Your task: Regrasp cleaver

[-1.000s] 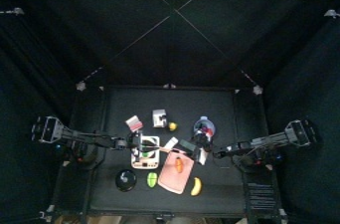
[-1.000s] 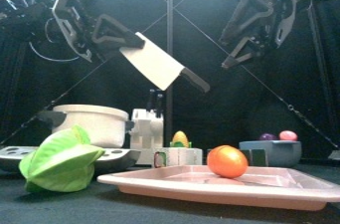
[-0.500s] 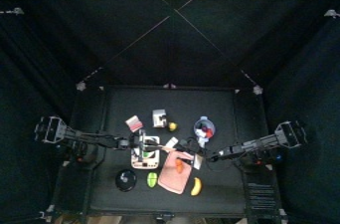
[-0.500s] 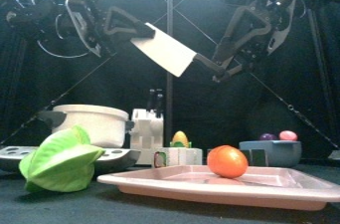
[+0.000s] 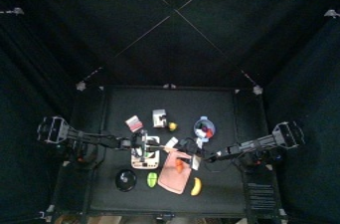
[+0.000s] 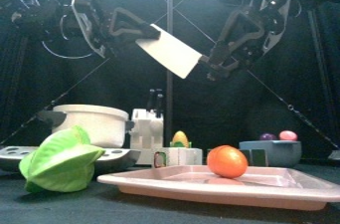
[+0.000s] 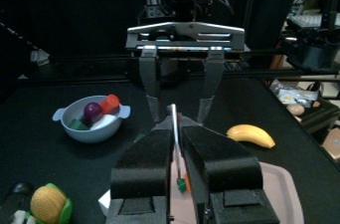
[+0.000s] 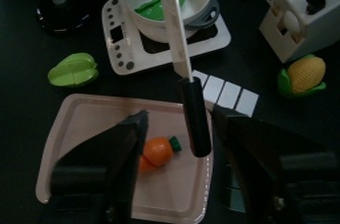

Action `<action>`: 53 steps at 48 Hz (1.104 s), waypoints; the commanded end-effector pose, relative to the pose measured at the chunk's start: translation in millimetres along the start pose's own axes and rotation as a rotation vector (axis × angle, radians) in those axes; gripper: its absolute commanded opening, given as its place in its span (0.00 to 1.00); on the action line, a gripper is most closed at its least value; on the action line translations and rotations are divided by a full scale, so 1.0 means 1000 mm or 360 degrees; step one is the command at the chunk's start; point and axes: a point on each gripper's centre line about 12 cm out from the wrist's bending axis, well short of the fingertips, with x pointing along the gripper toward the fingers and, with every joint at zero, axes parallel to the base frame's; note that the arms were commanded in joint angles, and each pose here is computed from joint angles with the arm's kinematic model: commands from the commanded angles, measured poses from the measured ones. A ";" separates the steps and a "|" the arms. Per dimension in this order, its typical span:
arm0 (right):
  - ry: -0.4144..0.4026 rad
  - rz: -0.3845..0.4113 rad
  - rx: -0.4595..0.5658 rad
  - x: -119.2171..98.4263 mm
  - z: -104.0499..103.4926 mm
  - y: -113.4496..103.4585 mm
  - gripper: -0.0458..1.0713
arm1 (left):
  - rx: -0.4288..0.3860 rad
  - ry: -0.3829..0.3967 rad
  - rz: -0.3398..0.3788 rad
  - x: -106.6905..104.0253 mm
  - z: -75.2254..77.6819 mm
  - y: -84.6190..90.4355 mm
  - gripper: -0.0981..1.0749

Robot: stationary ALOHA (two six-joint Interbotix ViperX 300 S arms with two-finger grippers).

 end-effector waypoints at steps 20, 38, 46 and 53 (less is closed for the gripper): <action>-0.0075 0.0034 0.0030 -0.008 0.017 0.004 0.47 | -0.0002 -0.0034 0.0000 0.001 0.005 0.000 0.50; -0.0062 0.0032 0.0046 -0.007 0.015 0.004 0.47 | -0.0006 -0.0024 -0.0001 0.001 0.004 -0.001 0.54; -0.0042 0.0034 0.0050 -0.006 0.010 0.004 0.47 | -0.0015 -0.0017 0.0001 0.001 0.003 -0.001 0.66; -0.0024 0.0034 0.0077 -0.006 0.008 0.005 0.47 | -0.0017 -0.0012 -0.0002 0.000 0.002 -0.001 0.82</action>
